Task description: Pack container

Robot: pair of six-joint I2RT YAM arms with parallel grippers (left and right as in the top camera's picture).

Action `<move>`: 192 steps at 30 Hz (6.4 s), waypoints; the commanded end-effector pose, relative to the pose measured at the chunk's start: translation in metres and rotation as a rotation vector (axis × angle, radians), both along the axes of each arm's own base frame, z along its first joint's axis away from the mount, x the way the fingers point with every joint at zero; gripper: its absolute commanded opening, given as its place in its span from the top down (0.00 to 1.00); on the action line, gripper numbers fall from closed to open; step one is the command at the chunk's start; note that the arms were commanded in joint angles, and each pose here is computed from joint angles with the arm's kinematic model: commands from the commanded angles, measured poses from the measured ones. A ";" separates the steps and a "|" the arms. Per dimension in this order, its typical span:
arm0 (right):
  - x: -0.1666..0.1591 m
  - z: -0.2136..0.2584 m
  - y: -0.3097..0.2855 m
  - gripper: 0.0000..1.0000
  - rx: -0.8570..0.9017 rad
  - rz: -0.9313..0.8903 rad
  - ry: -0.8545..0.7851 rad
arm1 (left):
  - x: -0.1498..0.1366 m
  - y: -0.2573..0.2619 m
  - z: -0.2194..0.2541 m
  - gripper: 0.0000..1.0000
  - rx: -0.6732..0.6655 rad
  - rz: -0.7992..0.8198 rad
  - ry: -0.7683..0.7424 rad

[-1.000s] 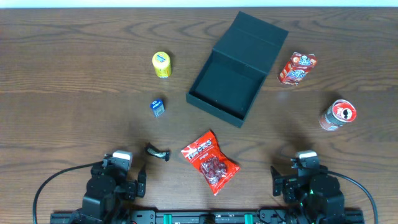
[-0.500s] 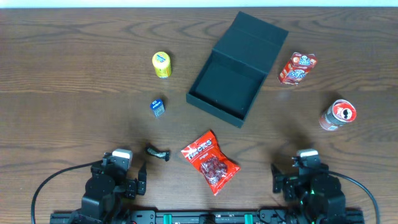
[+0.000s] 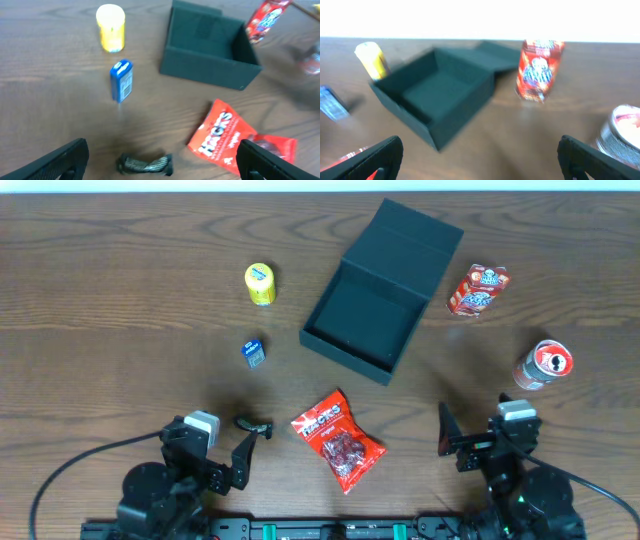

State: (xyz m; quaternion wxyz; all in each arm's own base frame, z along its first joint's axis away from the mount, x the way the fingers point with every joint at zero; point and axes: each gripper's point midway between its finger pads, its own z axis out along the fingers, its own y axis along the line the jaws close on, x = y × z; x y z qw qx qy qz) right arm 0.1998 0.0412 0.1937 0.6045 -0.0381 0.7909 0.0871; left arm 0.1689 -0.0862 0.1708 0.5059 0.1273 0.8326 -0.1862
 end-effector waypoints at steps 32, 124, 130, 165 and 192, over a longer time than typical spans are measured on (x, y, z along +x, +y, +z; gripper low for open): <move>0.008 -0.003 0.029 0.01 0.019 0.010 0.854 | 0.077 -0.046 0.072 0.05 0.059 -0.071 0.500; 0.134 -0.131 0.011 0.01 0.380 -0.296 0.717 | 0.212 -0.138 -0.056 0.05 0.152 -0.187 0.944; 0.145 -0.130 0.013 0.01 0.391 -0.282 0.685 | 0.205 -0.135 -0.082 0.05 0.180 -0.221 0.949; 0.191 -0.138 0.030 0.01 0.449 -0.193 0.563 | 0.165 -0.198 -0.097 0.05 0.163 -0.441 0.923; 0.205 -0.117 0.040 0.01 0.487 -0.117 0.474 | 0.163 -0.177 -0.071 0.05 0.339 -0.317 0.823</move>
